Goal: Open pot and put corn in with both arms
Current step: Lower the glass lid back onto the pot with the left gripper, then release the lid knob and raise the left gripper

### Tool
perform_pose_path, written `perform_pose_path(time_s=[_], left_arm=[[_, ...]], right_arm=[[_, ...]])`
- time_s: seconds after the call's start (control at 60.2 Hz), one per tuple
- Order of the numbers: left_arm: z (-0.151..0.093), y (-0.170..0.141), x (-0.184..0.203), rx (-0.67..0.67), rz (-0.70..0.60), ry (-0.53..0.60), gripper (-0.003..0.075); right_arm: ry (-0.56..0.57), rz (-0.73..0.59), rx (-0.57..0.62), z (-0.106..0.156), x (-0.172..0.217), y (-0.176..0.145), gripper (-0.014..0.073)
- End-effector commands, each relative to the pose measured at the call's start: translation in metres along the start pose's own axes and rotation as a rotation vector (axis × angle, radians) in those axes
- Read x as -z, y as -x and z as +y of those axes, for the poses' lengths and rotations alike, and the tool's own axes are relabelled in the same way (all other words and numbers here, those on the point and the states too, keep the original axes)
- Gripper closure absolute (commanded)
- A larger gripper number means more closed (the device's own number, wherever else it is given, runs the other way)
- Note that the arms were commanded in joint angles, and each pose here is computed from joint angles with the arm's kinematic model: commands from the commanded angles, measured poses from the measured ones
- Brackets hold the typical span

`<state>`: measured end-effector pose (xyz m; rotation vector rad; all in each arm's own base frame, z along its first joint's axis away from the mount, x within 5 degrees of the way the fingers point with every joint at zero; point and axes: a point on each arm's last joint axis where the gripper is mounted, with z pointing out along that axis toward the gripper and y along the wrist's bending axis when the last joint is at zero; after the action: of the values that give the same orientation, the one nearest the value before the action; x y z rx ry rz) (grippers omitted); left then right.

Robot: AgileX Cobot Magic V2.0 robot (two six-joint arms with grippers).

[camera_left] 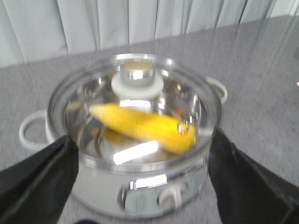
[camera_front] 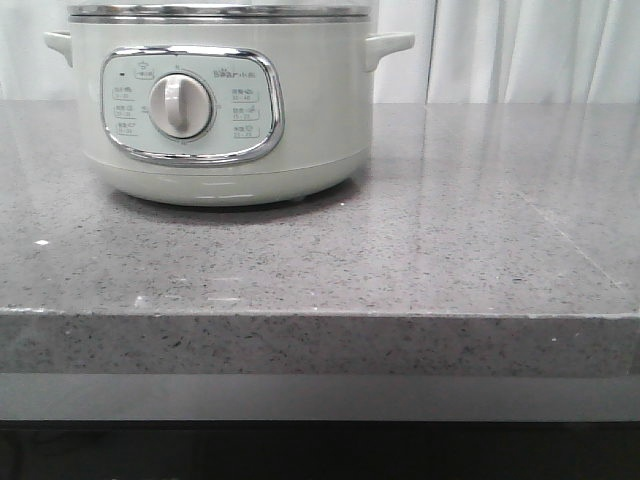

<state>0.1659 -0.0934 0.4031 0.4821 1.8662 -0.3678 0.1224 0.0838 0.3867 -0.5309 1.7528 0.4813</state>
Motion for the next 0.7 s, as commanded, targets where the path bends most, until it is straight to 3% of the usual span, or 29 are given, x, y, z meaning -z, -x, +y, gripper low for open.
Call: perform_pose_path(time_s=[0.0,0.232,0.432,0.531,0.681], left_arm=[[-0.002,-0.007,0.022,0.026,-0.118,-0.012,0.0155],[-0.002,-0.051,0.048,0.026,-0.119,-0.012,0.0155],[-0.001,-0.061,0.054,0.026,-0.129,-0.012,0.0157],[-0.001,-0.061,0.054,0.026,-0.13,-0.012,0.022],[-0.001,-0.061,0.054,0.026,-0.13,-0.012,0.0415]], right_arm=[[-0.009,-0.116,-0.002,0.0,0.006,0.016,0.0013],[-0.009,-0.113,-0.002,0.0,0.006,0.016,0.0013],[-0.007,-0.102,-0.002,0.0,0.005,0.015,0.0023],[-0.006,-0.098,-0.002,0.0,0.005,0.015,0.0144],[-0.006,-0.095,-0.002,0.0,0.005,0.014,0.0443]])
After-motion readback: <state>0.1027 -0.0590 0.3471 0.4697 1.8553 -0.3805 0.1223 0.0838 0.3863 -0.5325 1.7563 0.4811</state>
